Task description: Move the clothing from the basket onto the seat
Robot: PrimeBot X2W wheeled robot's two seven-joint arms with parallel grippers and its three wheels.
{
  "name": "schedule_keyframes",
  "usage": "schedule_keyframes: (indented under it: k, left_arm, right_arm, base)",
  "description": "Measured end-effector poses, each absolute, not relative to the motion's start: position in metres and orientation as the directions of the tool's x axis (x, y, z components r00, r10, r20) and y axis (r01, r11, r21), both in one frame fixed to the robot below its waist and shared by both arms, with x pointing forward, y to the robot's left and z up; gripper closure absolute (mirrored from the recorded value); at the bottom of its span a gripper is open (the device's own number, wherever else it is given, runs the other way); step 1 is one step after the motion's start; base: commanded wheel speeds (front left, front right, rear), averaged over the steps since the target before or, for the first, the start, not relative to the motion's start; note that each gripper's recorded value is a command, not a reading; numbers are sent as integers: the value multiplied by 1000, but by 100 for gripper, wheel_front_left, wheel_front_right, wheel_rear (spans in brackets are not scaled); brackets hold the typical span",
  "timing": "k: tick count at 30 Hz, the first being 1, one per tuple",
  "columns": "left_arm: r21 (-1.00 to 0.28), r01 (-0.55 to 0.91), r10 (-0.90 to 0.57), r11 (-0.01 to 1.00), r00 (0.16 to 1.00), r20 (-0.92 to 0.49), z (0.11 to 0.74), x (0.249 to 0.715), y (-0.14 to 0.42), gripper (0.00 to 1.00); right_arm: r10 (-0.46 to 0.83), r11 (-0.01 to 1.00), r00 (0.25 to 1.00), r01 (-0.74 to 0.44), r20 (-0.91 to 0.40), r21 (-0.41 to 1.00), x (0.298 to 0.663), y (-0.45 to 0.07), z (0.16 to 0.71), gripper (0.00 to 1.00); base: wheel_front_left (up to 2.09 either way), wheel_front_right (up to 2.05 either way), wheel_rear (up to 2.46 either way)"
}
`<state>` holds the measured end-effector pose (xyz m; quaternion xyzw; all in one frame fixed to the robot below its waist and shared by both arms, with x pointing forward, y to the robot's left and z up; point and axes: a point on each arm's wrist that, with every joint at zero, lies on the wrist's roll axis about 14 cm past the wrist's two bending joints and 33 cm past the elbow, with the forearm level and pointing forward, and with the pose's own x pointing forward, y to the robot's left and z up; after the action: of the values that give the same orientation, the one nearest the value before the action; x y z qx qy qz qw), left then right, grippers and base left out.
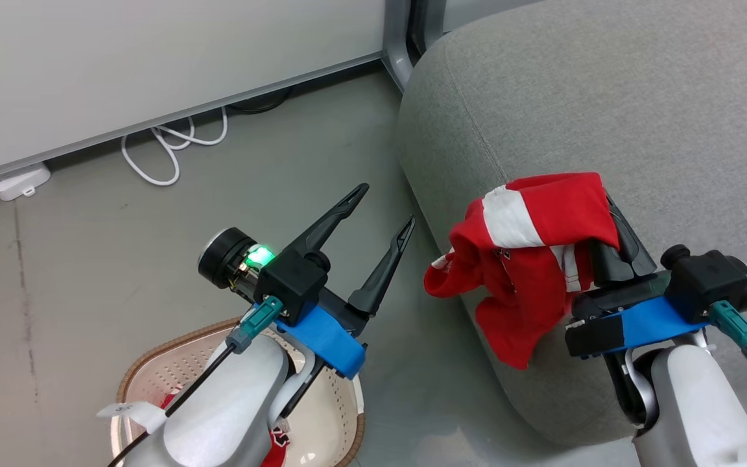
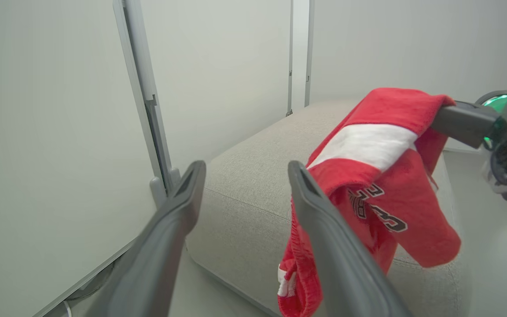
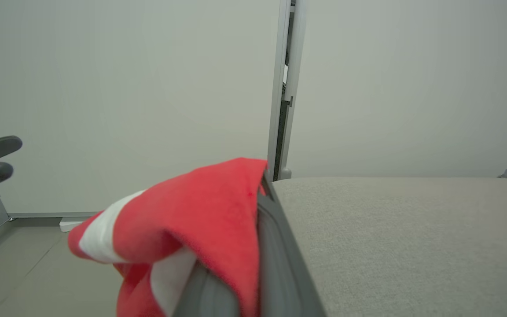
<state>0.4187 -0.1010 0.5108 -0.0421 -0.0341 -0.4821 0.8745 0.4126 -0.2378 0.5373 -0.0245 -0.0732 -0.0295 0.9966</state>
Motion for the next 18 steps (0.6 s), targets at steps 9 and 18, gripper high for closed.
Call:
schedule_keyframes:
  k: [9,18]
  left_arm:
    - [-51,875,-870,481,484,94,505,414,-119,0]
    - [-56,871,-866,488,491,88,502,419,-116,0]
  right_arm:
    - [-116,992,984,122,133,-42,401,-256,533,100]
    - [-132,990,981,139,143,-40,404,-261,535,100]
  base:
    - [0,0,0]
    - [0,0,0]
